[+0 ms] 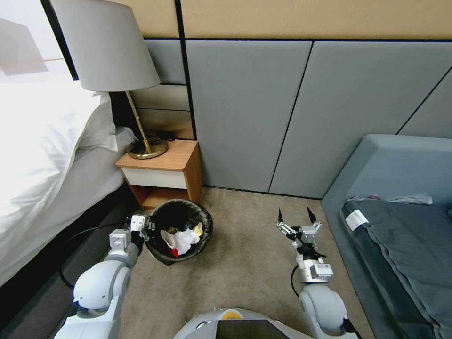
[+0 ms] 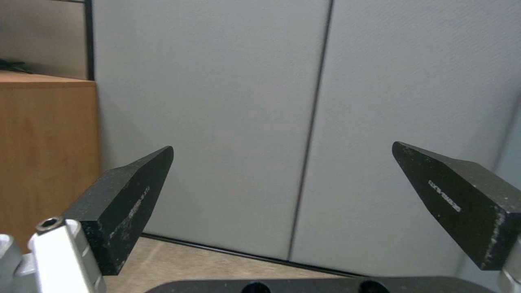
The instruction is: Pick up the trash bin, then pick up the garbage from the floor and place it into the trash bin.
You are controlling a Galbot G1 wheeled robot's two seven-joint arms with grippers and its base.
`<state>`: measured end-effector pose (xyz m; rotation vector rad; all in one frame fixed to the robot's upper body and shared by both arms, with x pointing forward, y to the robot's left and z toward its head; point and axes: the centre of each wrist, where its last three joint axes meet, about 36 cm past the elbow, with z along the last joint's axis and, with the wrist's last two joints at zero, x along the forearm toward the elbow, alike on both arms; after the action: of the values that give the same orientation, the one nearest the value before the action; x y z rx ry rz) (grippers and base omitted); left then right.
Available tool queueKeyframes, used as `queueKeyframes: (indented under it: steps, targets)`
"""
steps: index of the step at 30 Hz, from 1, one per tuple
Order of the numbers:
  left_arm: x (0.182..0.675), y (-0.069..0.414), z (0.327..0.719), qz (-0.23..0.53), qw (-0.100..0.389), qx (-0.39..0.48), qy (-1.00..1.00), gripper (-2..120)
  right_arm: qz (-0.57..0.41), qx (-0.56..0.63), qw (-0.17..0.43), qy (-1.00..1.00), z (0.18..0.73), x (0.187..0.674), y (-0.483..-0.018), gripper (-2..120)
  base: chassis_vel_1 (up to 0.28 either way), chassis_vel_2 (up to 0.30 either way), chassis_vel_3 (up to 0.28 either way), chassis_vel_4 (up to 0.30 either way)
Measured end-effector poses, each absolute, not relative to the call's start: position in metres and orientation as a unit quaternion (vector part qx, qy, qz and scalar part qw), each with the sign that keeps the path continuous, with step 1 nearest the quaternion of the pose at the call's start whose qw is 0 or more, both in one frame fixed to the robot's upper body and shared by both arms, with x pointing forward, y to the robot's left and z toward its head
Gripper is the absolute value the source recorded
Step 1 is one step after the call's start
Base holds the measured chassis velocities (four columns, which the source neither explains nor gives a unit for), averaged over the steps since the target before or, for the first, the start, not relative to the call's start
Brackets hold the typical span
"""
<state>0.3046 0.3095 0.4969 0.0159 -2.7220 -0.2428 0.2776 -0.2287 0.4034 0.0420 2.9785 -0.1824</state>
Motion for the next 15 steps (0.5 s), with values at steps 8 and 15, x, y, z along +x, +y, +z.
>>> queueKeyframes:
  steps: [8,15]
  targets:
    - [0.3065,0.3099,0.4986,-0.085,0.199,0.005,-0.976,4,-0.054,0.007,0.067,0.996,0.4,0.2784,-0.2208,100,0.0,0.0,0.0,0.0]
    - [0.3057,0.3107,0.5006,-0.084,0.197,0.007,-0.977,4,-0.053,0.004,0.062,0.997,0.3981,0.2794,-0.2186,100,0.0,0.0,0.0,0.0]
